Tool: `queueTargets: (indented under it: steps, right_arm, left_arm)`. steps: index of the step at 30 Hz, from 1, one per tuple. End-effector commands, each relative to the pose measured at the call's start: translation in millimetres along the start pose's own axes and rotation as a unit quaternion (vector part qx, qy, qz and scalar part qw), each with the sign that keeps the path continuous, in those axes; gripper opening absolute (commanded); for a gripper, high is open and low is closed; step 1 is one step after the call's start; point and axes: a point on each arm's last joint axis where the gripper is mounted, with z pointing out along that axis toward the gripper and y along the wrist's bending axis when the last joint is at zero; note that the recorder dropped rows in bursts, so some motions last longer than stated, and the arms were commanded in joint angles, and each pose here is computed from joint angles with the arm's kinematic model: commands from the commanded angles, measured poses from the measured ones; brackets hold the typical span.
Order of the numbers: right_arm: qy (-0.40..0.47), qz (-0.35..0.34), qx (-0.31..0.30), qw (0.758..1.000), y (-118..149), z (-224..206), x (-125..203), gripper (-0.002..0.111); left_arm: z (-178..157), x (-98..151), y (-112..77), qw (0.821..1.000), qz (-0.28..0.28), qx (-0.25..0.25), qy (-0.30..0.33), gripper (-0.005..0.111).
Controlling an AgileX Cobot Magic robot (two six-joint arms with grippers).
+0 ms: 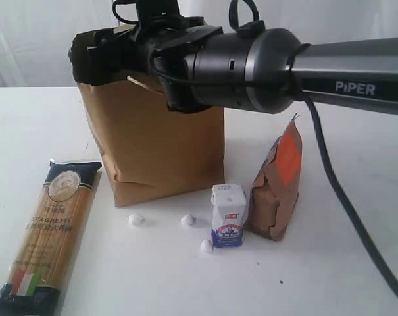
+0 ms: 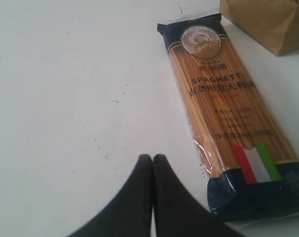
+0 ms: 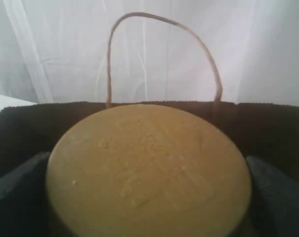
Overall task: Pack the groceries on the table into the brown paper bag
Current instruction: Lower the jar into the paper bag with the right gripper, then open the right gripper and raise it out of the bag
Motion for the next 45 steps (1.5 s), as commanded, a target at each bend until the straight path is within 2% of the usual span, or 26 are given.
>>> queueTargets:
  steps: [1,4,10,14,16,20,23,29,35,38,45]
  right_arm:
    - [0.005,-0.004,-0.012,1.0,1.4,-0.3,0.9,0.09]
    - [0.002,-0.004,0.004,1.0,-1.7,-0.3,0.4,0.096]
    - [0.005,0.007,0.021,1.0,-4.7,-0.4,1.0,0.096]
    - [0.02,0.025,0.01,0.999,-2.5,-0.4,3.7,0.099]
    - [0.032,0.0,0.004,0.999,-1.6,-0.5,5.9,0.105]
    - [0.047,-0.048,0.002,0.998,-1.7,-0.7,8.5,0.105]
    - [0.047,-0.047,0.001,0.998,-1.4,-0.7,8.5,0.105]
    - [0.013,-0.032,-0.028,0.999,-1.6,-20.1,-19.6,0.105]
    - [0.015,-0.03,0.078,0.996,-22.2,-25.4,-24.5,0.105]
    - [0.017,-0.03,0.111,0.993,-28.2,-26.6,-24.2,0.105]
    - [0.018,-0.031,0.122,0.992,-29.5,-27.3,-24.1,0.105]
  left_arm:
    - [0.0,1.0,-0.3,1.0,-0.008,0.0,-0.001,0.0]
    - [0.0,1.0,-0.3,1.0,-0.008,0.0,-0.001,0.0]
    - [0.0,1.0,-0.3,1.0,-0.008,0.0,-0.001,0.0]
    - [0.0,1.0,-0.3,1.0,-0.008,0.0,-0.001,0.0]
    - [0.0,1.0,-0.3,1.0,-0.008,0.0,-0.001,0.0]
    - [0.0,1.0,-0.3,1.0,-0.008,0.0,-0.001,0.0]
    - [0.0,1.0,-0.3,1.0,-0.008,0.0,-0.001,0.0]
    - [0.0,1.0,-0.3,1.0,-0.008,0.0,-0.001,0.0]
    - [0.0,1.0,-0.3,1.0,-0.008,0.0,-0.001,0.0]
    - [0.0,1.0,-0.3,1.0,-0.008,0.0,-0.001,0.0]
    - [0.0,1.0,-0.3,1.0,-0.008,0.0,-0.001,0.0]
